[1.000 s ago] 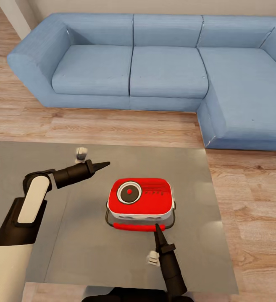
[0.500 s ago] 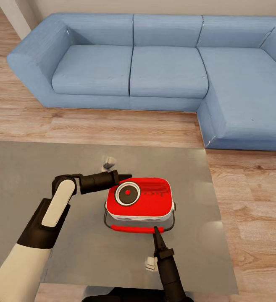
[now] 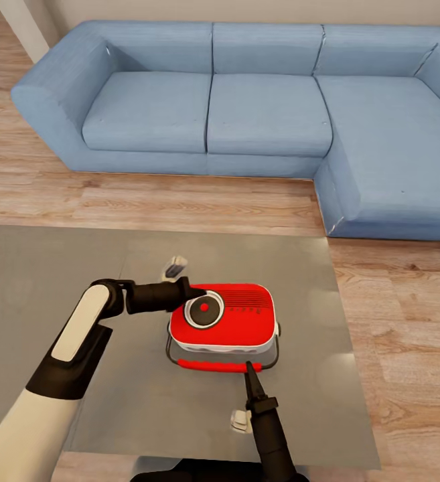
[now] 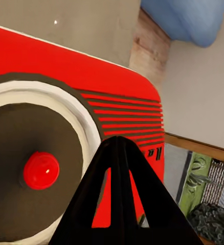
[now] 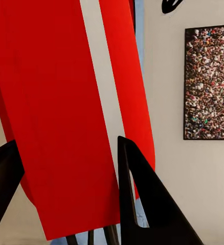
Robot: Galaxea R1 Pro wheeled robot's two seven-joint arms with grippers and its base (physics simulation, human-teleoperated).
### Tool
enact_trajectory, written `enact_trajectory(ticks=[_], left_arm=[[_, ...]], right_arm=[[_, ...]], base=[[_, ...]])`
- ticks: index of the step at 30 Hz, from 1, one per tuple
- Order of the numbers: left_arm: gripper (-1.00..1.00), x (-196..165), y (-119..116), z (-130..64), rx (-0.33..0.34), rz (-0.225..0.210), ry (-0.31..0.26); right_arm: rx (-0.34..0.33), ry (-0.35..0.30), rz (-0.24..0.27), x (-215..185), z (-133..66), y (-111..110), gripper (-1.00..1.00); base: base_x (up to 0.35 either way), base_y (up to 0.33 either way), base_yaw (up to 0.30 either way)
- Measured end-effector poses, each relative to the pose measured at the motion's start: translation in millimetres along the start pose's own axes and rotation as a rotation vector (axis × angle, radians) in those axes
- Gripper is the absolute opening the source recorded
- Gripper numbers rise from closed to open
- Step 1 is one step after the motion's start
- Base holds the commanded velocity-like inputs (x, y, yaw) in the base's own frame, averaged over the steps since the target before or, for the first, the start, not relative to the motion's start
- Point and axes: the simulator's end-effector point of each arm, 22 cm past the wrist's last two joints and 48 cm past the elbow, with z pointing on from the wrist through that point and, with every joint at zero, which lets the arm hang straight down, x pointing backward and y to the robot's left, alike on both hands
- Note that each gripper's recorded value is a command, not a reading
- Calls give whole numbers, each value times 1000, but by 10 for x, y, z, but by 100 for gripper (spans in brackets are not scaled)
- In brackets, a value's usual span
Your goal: Turn on the radio receiver that's on the table in the living room.
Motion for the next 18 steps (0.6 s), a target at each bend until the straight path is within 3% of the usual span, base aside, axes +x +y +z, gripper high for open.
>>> enact_trajectory(ticks=[12, 18], left_arm=[[-100, 82, 31, 39, -24, 4, 24], [-100, 86, 278, 28, -140, 3, 25]], right_arm=[[8, -2, -2, 7, 5, -25, -100], [1, 2, -9, 17, -7, 2, -100]], base=[[0, 0, 0], [0, 0, 0]])
